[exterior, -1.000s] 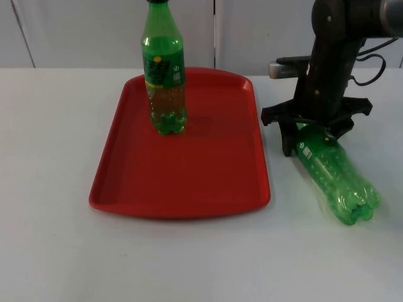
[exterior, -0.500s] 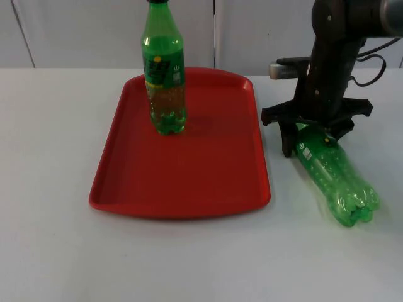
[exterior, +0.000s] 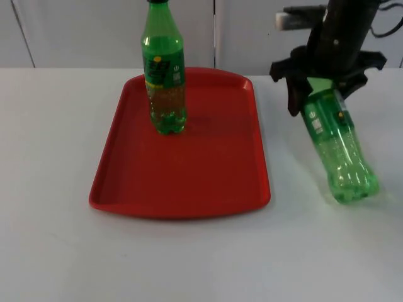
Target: Place the bottle upright on the tray.
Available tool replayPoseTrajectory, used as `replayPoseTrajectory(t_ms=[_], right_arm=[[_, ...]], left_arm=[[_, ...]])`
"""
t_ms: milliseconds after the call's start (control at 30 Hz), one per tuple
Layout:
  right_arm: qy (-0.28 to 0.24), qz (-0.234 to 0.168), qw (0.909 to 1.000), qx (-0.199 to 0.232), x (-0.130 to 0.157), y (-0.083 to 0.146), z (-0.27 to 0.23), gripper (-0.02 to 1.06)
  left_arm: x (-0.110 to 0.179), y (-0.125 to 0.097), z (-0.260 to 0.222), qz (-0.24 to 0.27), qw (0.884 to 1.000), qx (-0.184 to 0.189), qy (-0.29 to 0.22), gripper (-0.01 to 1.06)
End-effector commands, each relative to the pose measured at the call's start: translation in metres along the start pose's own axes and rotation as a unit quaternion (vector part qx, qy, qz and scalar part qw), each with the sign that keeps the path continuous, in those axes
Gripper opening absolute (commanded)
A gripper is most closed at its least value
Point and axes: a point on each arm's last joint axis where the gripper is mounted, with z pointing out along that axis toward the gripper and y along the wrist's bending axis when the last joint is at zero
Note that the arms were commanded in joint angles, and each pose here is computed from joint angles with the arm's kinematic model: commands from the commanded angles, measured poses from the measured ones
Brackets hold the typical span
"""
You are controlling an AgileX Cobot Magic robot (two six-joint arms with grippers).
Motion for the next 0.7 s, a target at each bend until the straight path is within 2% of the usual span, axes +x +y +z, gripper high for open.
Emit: replayPoseTrajectory(t_ms=[0, 267, 400, 433, 500, 600, 667], right_arm=[[-0.014, -0.01, 0.9999, 0.0, -0.001, -0.004, -0.024, 0.0], [-0.028, -0.033, 0.999, -0.004, -0.001, -0.003, -0.046, 0.0], [-0.085, -0.054, 0.9945, -0.027, -0.004, 0.002, -0.083, 0.0], [-0.085, -0.054, 0.9945, -0.027, -0.004, 0.002, -0.083, 0.0], [-0.117, -0.071, 0.9899, -0.035, -0.002, 0.004, -0.112, 0.0], [-0.136, -0.084, 0.986, -0.048, 0.0, 0.006, -0.13, 0.0], [-0.158, -0.101, 0.9802, -0.064, 0.003, 0.009, -0.148, 0.0]], left_arm=[[0.001, 0.001, 0.0, 0.003, 1.0, -0.004, 0.001, 1.01], [0.001, 0.001, 0.0, 0.003, 1.0, -0.004, 0.001, 1.01], [0.001, 0.001, 0.0, 0.003, 1.0, -0.004, 0.001, 1.01], [0.001, 0.001, 0.0, 0.003, 1.0, -0.004, 0.001, 1.01], [0.001, 0.001, 0.0, 0.003, 1.0, -0.004, 0.001, 1.01], [0.001, 0.001, 0.0, 0.003, 1.0, -0.004, 0.001, 1.01], [0.001, 0.001, 0.0, 0.003, 1.0, -0.004, 0.001, 1.01]])
